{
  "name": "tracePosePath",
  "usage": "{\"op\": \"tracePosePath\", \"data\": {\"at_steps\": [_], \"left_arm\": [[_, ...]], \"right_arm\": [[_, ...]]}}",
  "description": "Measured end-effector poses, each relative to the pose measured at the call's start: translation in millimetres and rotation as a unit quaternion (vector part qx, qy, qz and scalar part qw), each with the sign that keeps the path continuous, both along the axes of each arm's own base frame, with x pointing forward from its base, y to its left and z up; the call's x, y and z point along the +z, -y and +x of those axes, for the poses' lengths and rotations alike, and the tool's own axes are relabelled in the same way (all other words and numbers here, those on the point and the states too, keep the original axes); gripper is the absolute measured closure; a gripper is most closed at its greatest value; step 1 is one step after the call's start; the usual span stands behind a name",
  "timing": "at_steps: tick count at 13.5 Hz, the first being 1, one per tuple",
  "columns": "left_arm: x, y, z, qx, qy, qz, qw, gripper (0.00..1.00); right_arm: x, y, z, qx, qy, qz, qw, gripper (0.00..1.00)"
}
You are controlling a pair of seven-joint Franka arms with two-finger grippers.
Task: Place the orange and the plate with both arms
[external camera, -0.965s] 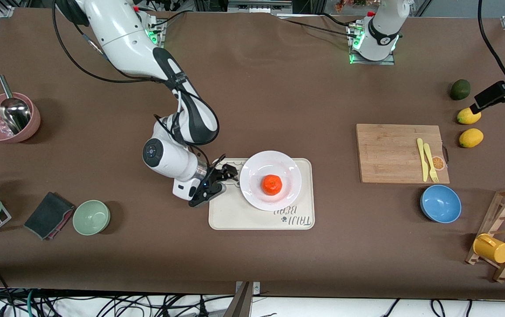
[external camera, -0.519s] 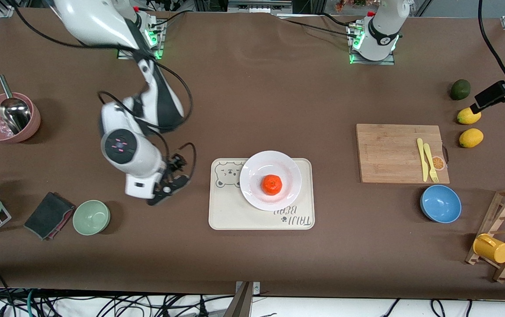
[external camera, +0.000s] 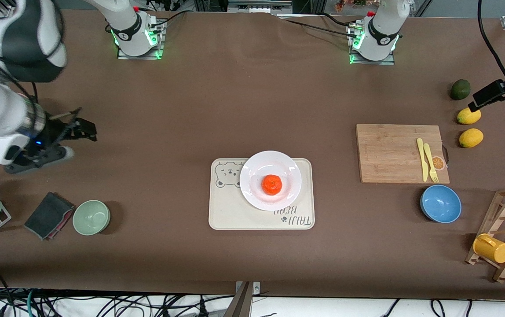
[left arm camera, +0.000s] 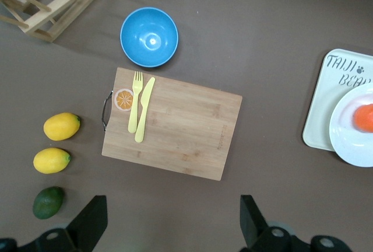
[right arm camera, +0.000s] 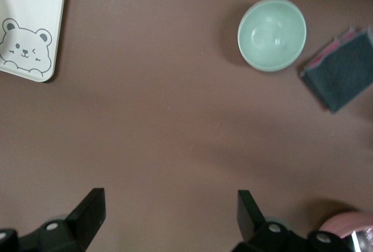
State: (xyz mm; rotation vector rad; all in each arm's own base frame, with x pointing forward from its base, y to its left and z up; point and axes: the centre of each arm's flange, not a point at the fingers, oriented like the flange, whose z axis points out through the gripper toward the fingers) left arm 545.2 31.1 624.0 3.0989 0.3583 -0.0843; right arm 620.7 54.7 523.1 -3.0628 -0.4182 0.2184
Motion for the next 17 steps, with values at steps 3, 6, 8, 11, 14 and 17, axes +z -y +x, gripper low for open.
{"op": "tracePosePath", "data": {"at_steps": [3, 6, 8, 11, 14, 17], "left_arm": [[-9, 8, -3, -0.008, -0.031, -0.002, 0.999, 0.00], [-17, 23, -3, -0.024, -0.050, -0.004, 0.998, 0.00], [-21, 31, -2, -0.031, -0.056, -0.005, 0.998, 0.00], [-22, 31, -2, -0.032, -0.058, -0.005, 0.998, 0.00], [-23, 29, -2, -0.030, -0.059, -0.005, 0.998, 0.00], [-23, 27, -2, -0.028, -0.059, -0.005, 0.998, 0.00]], "right_arm": [[-13, 36, -18, -0.057, -0.021, 0.012, 0.998, 0.00], [3, 78, -35, -0.088, 0.003, 0.002, 0.996, 0.00], [21, 81, -47, -0.081, 0.016, -0.025, 0.996, 0.00], [28, 71, -55, -0.093, 0.015, -0.010, 0.996, 0.00], [28, 72, -52, -0.099, 0.025, 0.004, 0.995, 0.00], [29, 73, -50, -0.098, 0.034, 0.001, 0.995, 0.00]]}}
